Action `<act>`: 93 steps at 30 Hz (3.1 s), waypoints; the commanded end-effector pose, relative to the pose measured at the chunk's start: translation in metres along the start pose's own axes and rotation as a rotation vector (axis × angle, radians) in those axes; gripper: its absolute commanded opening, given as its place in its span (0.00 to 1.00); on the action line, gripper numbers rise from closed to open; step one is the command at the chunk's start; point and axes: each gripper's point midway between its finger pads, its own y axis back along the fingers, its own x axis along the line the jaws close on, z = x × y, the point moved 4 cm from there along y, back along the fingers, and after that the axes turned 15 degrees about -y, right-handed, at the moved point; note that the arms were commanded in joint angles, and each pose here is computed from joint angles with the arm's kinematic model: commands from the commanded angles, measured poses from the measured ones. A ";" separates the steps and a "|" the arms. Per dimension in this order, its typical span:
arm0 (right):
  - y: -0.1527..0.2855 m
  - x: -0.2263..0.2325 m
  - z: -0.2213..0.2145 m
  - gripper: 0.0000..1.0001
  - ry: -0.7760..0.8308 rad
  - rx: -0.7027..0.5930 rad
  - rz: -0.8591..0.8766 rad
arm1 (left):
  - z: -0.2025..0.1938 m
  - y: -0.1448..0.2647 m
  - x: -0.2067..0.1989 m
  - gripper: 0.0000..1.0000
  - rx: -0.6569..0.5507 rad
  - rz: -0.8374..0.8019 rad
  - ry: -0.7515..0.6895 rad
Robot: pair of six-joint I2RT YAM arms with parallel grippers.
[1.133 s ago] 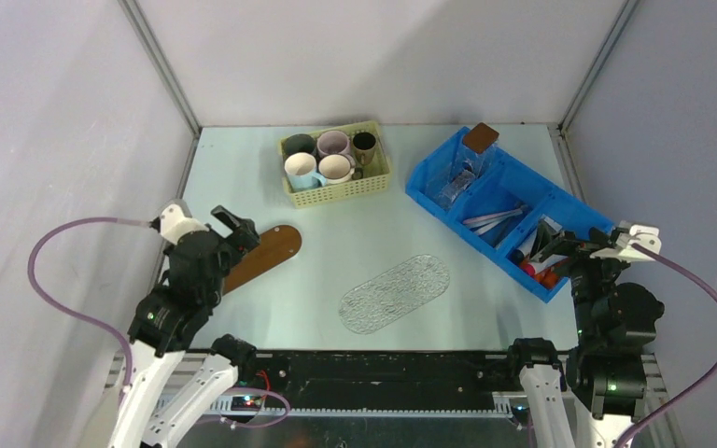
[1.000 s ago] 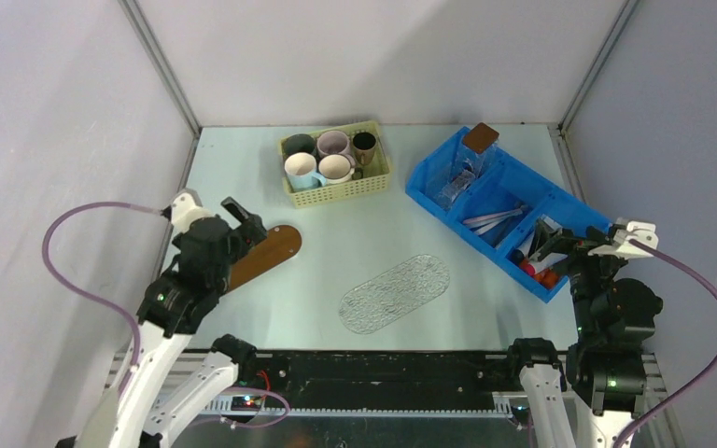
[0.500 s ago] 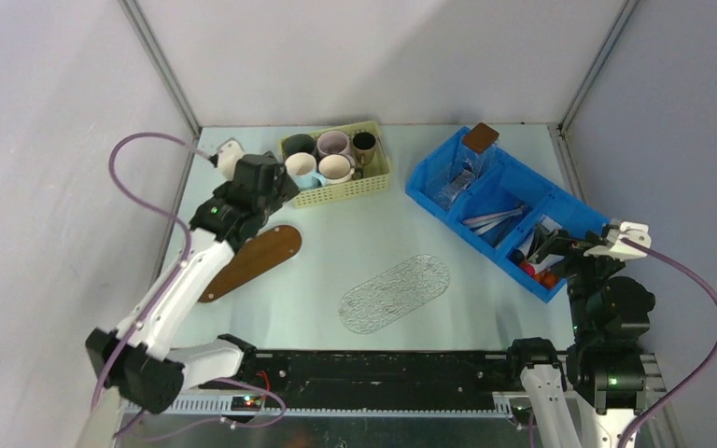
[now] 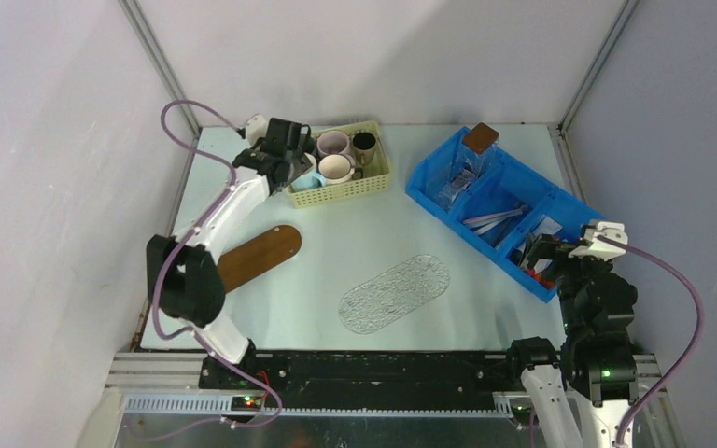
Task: Prepare toiletry sets of a toothbrush and toothpaste on the tray
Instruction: Pick up the cup from the storage box, then place the cup on the tray.
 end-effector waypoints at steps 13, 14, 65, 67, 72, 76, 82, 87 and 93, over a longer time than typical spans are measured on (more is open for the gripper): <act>-0.015 -0.008 -0.011 0.99 0.049 0.018 -0.043 | 0.015 -0.082 -0.024 0.56 0.056 0.035 0.070; -0.015 -0.008 -0.010 0.99 0.050 0.018 -0.045 | 0.016 -0.084 -0.024 0.56 0.057 0.034 0.072; -0.021 0.004 -0.015 0.99 0.078 0.005 0.039 | 0.071 0.073 0.046 0.00 -0.113 -0.064 -0.177; -0.022 0.006 -0.015 0.99 0.073 0.005 0.051 | 0.066 0.096 0.064 0.00 -0.129 -0.069 -0.183; -0.024 0.012 -0.016 0.99 0.074 0.015 0.078 | 0.023 0.112 0.109 0.00 -0.078 -0.037 -0.191; -0.025 0.014 -0.019 0.99 0.080 0.025 0.088 | -0.008 0.121 0.139 0.00 -0.048 -0.020 -0.166; -0.026 0.017 -0.021 1.00 0.088 0.027 0.106 | -0.048 0.123 0.176 0.00 0.016 0.053 -0.162; -0.025 0.018 -0.024 0.99 0.091 0.025 0.115 | -0.056 0.109 0.179 0.00 0.015 0.022 -0.135; -0.025 0.020 -0.025 0.99 0.092 0.025 0.123 | -0.058 0.084 0.154 0.00 0.035 -0.072 -0.079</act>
